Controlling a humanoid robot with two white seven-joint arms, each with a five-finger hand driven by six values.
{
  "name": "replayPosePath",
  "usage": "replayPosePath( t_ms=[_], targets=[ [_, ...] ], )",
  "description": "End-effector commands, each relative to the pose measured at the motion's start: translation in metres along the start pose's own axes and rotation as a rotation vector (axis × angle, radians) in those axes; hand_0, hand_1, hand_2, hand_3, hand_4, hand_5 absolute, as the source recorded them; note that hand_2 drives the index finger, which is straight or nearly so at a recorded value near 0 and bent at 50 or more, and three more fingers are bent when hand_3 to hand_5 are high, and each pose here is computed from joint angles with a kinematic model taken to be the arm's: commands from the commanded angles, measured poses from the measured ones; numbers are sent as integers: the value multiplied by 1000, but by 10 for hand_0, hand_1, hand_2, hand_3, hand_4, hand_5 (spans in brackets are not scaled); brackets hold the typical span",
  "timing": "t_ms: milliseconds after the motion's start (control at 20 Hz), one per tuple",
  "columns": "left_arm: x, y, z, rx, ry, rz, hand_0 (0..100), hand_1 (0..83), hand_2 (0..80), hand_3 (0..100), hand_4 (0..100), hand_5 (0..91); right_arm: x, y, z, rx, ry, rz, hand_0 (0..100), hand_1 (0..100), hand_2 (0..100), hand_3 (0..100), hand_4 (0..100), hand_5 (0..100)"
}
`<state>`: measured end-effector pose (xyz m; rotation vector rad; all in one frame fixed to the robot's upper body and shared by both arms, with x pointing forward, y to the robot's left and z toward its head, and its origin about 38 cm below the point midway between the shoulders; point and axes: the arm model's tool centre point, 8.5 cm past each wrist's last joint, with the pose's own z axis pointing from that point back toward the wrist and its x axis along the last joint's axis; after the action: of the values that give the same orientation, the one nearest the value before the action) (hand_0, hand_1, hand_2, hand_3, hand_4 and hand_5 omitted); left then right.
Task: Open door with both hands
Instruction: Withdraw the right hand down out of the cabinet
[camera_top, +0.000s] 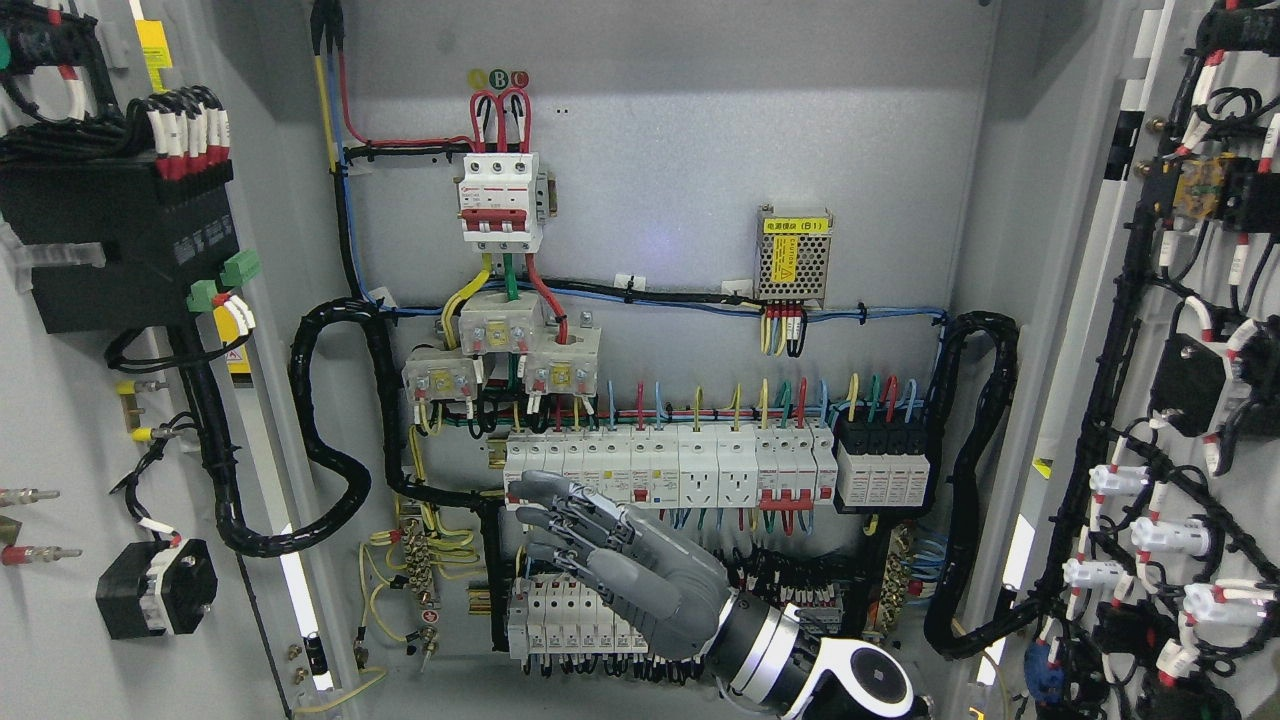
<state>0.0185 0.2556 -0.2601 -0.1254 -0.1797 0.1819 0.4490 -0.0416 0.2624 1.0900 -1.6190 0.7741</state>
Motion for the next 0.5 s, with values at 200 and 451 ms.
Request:
replayPosePath(
  t_ms=[200, 451],
  targets=[
    [-9, 10, 3, 11, 14, 3, 120, 556, 0, 0, 0, 0, -39, 92, -33, 247, 113, -18, 0, 500, 40, 0, 0, 0],
    [-9, 10, 3, 13, 14, 3, 120, 556, 0, 0, 0, 0, -56, 132, -51, 355, 151, -38, 0, 500, 40, 0, 0, 0]
  ],
)
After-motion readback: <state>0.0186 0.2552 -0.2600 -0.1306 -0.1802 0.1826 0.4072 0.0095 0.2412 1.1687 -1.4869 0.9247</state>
